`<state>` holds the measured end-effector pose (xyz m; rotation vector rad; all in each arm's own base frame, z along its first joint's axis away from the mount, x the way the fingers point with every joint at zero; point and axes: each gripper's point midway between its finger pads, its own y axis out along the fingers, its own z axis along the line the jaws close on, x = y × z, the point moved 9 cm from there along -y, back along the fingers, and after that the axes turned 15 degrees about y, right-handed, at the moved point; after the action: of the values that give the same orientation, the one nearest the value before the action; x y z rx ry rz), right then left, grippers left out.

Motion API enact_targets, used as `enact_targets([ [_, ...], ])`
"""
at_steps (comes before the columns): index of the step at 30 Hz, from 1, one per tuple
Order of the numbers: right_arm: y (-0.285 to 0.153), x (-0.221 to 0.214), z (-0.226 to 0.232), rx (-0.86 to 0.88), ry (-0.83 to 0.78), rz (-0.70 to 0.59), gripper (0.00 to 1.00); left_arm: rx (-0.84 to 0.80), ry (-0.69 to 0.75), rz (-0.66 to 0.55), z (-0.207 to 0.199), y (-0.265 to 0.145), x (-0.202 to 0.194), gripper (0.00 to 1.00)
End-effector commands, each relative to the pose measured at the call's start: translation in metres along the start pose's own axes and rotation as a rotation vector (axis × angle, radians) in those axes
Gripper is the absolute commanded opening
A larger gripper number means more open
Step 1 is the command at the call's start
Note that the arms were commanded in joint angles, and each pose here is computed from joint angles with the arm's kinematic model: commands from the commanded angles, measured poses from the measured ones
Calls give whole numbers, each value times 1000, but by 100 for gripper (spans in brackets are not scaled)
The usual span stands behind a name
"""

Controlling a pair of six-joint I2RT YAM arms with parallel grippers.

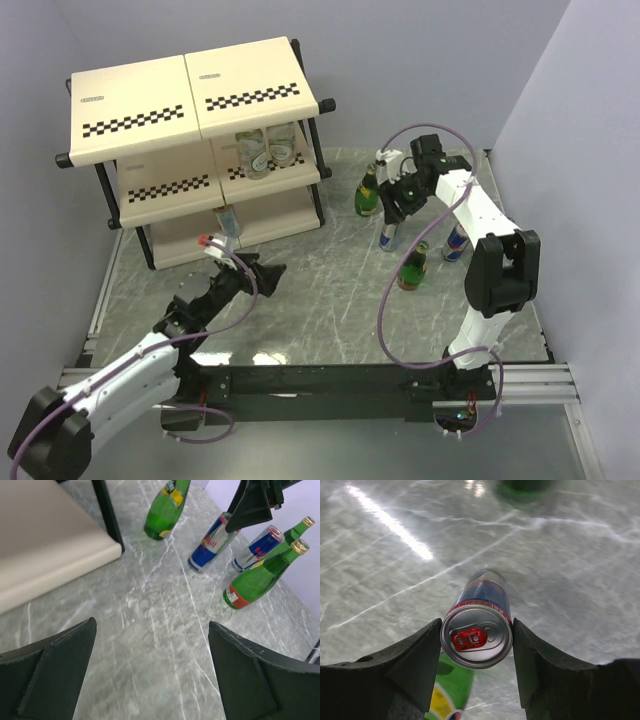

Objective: Place and organize the beverage onto the shelf
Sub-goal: Pick up the drink from the center of the board.

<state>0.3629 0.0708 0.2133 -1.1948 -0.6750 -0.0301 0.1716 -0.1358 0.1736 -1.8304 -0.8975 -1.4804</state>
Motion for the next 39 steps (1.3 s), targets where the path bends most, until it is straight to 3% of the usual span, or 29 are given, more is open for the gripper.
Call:
enact_targets([
  [1, -39, 16, 46, 67, -116, -109, 0, -76, 98, -202, -9, 14, 33, 100],
  [17, -41, 1, 188, 299, -342, -49, 0, -227, 301, -125, -40, 82, 22, 100],
  [26, -48, 8, 207, 330, -351, -67, 0, -329, 340, -110, -65, 90, 5, 100],
  [39, -51, 7, 215, 385, -330, -50, 0, -310, 387, -65, -70, 105, -6, 96],
])
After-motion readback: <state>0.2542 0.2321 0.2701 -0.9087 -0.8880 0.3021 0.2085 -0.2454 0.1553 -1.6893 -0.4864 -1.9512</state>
